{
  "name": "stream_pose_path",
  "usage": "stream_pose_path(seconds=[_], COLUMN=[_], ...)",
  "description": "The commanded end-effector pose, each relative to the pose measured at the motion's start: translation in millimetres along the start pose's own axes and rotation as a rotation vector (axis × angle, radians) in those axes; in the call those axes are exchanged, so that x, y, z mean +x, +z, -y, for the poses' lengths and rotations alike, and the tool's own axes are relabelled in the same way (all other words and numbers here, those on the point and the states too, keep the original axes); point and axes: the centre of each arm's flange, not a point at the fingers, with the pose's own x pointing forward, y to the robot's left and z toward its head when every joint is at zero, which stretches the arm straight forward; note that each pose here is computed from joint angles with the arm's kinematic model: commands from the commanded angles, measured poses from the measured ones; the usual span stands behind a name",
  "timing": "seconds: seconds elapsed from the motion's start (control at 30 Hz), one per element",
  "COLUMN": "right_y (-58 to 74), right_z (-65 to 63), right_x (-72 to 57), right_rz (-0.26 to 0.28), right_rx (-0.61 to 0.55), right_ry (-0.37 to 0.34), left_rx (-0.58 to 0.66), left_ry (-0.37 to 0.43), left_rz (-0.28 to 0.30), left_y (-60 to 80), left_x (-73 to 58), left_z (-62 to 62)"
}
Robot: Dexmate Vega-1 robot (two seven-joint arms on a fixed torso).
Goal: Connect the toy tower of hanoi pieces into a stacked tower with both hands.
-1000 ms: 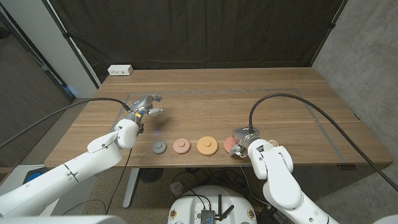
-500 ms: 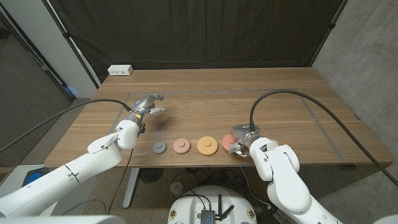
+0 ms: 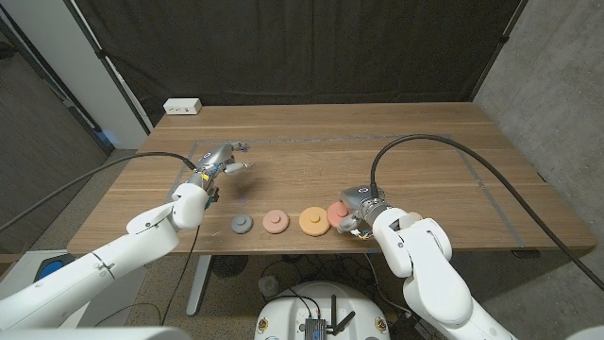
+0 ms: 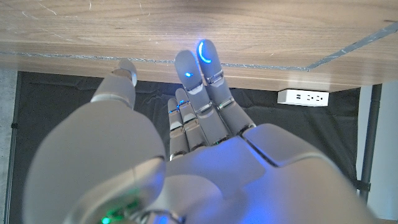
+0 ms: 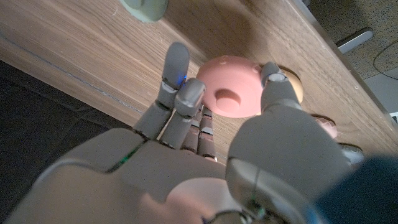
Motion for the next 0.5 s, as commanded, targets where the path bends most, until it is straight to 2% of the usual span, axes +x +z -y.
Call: stream_pose_path(seconds=[0.03, 0.5], right_y=[21.0, 30.0], right_z=[6.2, 11.9], right_x=[3.7, 20.5], right_rz=[0.051, 0.112], right_rx=[-0.014, 0.011], right_ry=[-0.024, -0.017], left_rx=[-0.021, 0.009], left_ry=[-0.001, 0.013], left_rz=[0.025, 0.024], left_y=[-8.4, -5.7], left_x=[-0.6, -2.0], left_z=[-2.4, -2.8])
